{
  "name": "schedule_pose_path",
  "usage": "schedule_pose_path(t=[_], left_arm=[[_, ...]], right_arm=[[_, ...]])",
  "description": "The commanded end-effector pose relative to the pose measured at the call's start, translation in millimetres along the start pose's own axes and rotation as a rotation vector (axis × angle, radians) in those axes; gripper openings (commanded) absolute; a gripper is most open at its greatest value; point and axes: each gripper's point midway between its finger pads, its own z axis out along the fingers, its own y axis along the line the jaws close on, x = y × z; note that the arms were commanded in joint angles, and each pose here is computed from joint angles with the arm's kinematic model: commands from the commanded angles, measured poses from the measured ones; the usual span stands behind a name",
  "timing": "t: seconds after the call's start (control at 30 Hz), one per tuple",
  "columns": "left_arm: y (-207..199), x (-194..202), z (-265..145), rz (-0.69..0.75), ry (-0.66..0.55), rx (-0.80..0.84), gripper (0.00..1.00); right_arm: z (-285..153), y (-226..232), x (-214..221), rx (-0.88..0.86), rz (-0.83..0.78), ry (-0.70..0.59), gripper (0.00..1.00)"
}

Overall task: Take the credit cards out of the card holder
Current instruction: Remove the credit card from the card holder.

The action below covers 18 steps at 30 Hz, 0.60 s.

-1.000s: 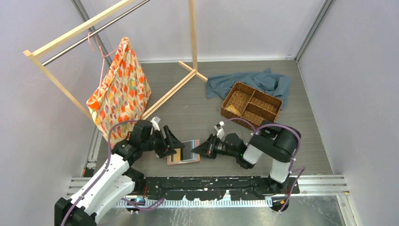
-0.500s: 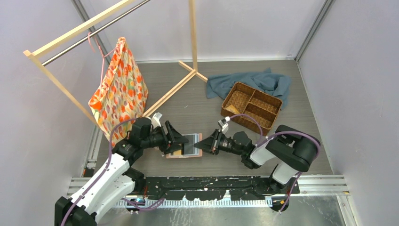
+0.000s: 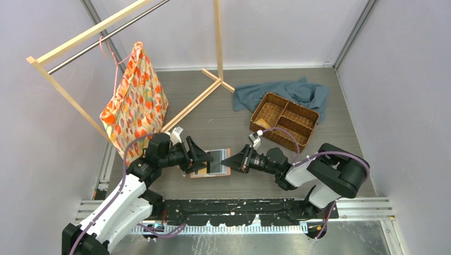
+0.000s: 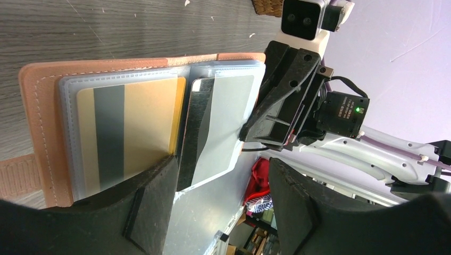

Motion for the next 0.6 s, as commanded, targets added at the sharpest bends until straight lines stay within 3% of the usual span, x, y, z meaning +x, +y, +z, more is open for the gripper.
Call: schedule_pose_path(t=[0.0, 0.37, 0.57], left_arm=[[-1.9, 3.3, -0.1, 0.027, 0.018, 0.038, 0.65], [0.4, 7.1, 4.4, 0.045, 0.046, 0.069, 0.64], [-3.6, 10.6, 7.1, 0.045, 0.072, 0.123, 0.55]], right_arm=[[-3.4, 38.8, -3.8, -0.138, -0.043, -0.009, 0.01], [-4.6, 48.8, -6.2, -0.178, -0.029, -0.007, 0.01], [-5.1, 57.5, -7.4, -0.201, -0.026, -0.007, 0.01]])
